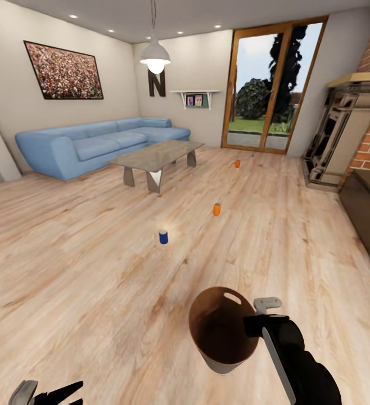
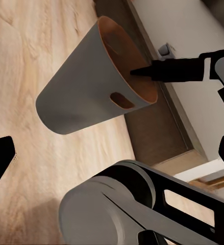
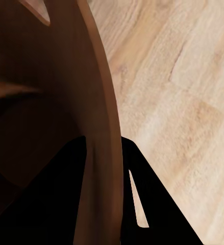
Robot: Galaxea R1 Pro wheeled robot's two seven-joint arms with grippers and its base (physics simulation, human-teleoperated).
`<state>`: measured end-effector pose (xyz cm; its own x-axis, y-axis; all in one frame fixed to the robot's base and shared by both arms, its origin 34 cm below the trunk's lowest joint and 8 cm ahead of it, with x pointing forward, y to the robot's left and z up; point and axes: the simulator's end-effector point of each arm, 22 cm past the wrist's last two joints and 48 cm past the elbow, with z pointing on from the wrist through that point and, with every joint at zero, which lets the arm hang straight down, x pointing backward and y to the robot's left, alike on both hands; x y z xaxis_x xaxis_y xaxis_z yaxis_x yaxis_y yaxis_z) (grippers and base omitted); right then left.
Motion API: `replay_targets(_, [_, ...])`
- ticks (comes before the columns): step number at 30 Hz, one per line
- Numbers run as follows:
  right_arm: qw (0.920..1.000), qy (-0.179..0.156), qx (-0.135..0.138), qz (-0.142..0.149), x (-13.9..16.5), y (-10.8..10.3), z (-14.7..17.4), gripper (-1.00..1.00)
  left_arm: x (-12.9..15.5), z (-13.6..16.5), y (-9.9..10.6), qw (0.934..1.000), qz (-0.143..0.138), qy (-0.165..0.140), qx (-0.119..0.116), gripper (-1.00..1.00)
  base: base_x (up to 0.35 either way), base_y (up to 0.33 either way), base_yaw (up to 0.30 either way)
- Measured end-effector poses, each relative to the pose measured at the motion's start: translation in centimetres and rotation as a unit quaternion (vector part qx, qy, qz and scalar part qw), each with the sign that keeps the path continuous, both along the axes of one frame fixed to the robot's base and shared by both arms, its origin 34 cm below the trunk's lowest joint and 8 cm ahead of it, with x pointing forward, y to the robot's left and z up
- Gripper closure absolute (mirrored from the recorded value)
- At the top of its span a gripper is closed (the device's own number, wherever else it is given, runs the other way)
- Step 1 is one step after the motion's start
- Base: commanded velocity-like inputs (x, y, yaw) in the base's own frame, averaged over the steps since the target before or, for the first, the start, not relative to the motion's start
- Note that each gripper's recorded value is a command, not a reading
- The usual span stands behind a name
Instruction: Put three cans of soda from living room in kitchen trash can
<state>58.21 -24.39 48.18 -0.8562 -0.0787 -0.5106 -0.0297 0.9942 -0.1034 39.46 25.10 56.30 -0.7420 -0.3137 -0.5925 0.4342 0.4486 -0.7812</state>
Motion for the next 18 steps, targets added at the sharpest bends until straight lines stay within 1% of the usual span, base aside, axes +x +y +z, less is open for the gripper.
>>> replay_targets(18, [1.0000, -0.006, -0.001, 0.000, 0.12, -0.04, 0.61, 1.00, 0.02, 0.33, 0.04, 1.0000, 0.001, -0.006, 0.000, -1.00, 0.283, 0.253, -0.256])
